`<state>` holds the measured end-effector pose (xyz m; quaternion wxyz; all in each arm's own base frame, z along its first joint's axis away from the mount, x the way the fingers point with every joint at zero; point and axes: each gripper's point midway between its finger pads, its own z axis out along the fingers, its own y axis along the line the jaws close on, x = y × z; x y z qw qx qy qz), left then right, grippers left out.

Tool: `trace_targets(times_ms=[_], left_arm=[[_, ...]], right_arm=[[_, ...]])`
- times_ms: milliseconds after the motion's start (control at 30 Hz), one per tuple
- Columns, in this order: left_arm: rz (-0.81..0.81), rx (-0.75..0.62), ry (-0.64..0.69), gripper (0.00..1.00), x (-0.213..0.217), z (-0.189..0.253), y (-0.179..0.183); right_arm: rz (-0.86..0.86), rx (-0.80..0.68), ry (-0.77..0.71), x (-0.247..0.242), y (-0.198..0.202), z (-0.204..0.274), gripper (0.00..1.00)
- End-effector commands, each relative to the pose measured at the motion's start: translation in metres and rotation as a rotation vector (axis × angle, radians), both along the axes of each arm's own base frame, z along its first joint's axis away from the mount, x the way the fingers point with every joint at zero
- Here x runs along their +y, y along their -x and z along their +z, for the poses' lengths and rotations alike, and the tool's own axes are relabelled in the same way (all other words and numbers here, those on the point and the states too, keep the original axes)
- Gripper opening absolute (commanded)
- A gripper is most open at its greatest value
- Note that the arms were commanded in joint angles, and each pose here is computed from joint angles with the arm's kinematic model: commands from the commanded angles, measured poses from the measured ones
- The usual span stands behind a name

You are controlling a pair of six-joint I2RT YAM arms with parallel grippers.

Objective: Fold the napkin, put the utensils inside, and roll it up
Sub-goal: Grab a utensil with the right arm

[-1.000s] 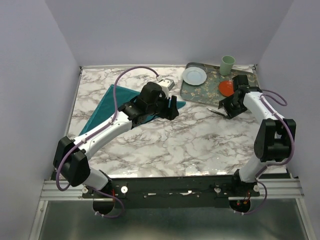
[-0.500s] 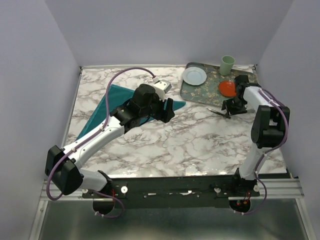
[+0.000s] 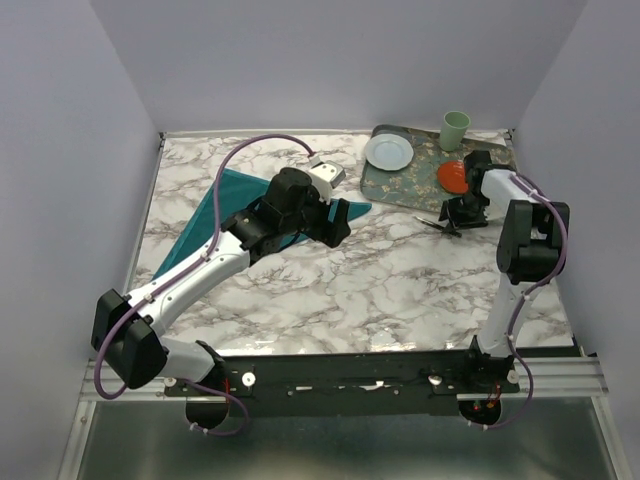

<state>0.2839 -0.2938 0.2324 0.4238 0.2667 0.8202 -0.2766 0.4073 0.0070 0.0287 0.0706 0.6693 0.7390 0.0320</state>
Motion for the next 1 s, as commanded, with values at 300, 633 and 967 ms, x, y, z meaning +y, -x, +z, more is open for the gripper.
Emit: trace_targets(times_ms=[300, 633, 967], left_arm=[[-0.04, -0.005, -0.003, 0.85, -0.006, 0.012, 0.0], [-0.185, 0.085, 0.025, 0.88, -0.041, -0.001, 0.014], [-0.24, -0.131, -0.086, 0.87, -0.097, -0.014, 0.058]], right_arm=[[-0.032, 0.077, 0.027, -0.008, 0.019, -0.013, 0.21], [0.298, -0.033, 0.02, 0.007, 0.042, 0.02, 0.0], [0.499, -0.211, -0.223, 0.077, 0.1, 0.072, 0.01]])
